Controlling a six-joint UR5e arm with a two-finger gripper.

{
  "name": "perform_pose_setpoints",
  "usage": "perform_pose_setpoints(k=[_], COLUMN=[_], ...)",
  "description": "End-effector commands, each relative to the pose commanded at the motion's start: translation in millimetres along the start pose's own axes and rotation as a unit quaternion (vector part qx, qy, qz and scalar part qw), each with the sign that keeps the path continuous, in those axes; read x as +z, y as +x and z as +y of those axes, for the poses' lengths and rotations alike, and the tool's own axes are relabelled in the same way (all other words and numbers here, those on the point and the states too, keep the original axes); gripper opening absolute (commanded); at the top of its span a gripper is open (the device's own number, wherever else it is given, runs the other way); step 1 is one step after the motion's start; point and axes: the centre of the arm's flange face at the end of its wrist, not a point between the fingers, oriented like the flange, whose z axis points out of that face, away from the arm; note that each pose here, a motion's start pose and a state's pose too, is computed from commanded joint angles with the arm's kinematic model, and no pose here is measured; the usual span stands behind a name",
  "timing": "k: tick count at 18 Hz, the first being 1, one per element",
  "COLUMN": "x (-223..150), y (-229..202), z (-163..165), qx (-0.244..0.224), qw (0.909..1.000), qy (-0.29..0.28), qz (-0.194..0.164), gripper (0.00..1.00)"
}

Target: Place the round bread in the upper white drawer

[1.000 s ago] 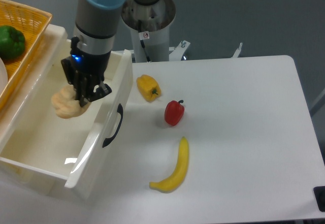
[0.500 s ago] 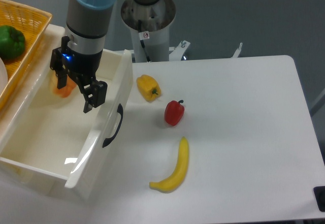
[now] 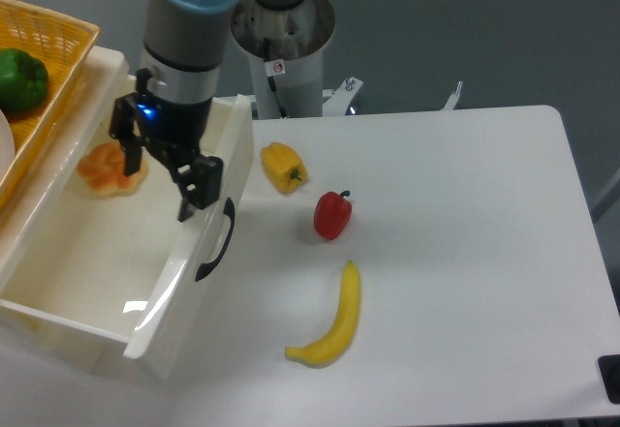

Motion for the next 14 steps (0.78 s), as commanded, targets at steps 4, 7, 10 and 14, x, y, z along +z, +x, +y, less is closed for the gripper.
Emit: perform_pose_setpoints(k=[4, 7, 10, 14], x=[0.2, 2.0, 17.0, 37.6], y=[-41.0, -68.5, -101.7, -139.8], z=[26.6, 50.1, 75.5, 118.8], qx=[0.052, 0.052, 0.032, 0.077], qw=[0.9983, 0.9964, 0.9965, 0.9892], qy=[-0.016, -0.053, -0.067, -0.121], qz=[-0.019, -0.04, -0.038, -0.028], gripper=[1.0, 1.0, 1.0, 1.0])
